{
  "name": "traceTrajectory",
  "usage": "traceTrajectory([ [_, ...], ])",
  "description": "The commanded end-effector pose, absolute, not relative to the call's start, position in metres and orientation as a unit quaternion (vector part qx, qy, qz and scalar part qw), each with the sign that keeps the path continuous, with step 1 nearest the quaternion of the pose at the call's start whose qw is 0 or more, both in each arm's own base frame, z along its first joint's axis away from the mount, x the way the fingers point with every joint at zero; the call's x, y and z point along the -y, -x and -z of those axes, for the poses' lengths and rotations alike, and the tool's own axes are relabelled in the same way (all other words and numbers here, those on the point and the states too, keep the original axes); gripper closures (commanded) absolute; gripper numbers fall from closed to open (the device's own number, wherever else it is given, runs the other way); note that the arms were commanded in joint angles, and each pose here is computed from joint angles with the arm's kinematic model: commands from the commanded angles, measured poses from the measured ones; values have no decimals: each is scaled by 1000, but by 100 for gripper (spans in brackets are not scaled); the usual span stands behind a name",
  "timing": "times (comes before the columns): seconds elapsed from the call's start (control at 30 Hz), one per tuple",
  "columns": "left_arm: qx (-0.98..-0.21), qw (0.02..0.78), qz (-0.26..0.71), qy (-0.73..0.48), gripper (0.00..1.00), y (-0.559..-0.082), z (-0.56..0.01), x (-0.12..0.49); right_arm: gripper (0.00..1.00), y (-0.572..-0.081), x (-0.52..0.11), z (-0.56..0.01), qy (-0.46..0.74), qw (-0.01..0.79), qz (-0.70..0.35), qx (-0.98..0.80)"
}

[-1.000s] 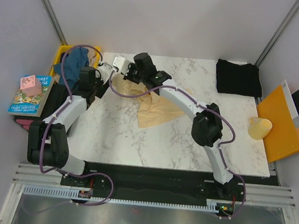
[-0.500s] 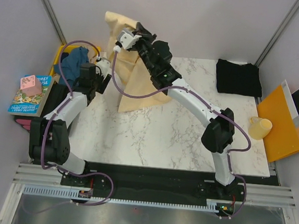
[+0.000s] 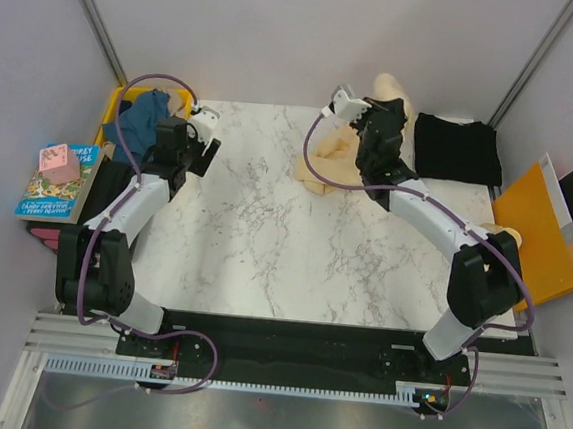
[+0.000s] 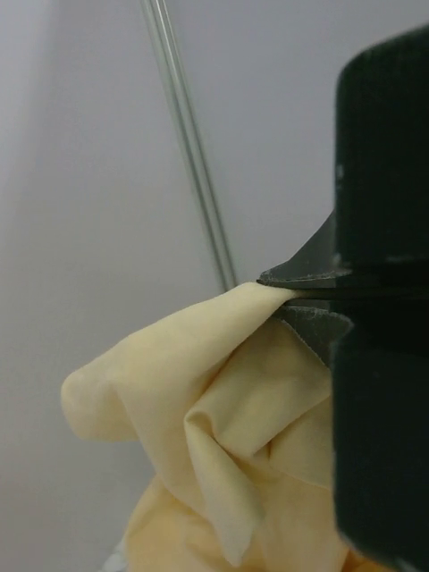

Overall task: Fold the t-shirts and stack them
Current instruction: Flatten the tshirt out

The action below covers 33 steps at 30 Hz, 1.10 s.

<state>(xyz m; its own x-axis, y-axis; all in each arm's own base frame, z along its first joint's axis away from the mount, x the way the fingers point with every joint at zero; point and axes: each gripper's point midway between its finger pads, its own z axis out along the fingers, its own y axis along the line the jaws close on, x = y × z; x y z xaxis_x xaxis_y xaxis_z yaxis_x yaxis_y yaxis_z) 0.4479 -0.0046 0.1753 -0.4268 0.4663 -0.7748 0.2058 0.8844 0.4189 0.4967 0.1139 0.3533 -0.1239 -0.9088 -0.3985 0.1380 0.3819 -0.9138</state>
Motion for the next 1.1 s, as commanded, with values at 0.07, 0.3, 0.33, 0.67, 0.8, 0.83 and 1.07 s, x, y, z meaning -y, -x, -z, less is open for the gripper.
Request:
traceTrajectory([
  [0.07,-785,536,6,-312,12,-446,-207,71,86,-454,-87,-328,333,511,453,-651],
  [0.3,-742,474,167,-444,5,-420,-199,138,37,-432,-80,-286,374,455,418,-692],
  [0.33,-741,468,178,-448,5,-421,-199,141,36,-429,-77,-281,381,443,416,-697],
  [0.67,-669,445,217,-555,0,-455,-196,210,29,-429,-8,-332,222,452,478,-720],
  [0.8,-632,455,200,-595,0,-478,-198,241,27,-410,46,-324,175,384,517,-744],
  [0.83,-629,448,207,-601,0,-483,-187,251,28,-400,63,-318,170,359,515,-759],
  [1.07,-566,468,212,-645,1,-496,-195,303,31,-369,76,-283,202,298,466,-808],
])
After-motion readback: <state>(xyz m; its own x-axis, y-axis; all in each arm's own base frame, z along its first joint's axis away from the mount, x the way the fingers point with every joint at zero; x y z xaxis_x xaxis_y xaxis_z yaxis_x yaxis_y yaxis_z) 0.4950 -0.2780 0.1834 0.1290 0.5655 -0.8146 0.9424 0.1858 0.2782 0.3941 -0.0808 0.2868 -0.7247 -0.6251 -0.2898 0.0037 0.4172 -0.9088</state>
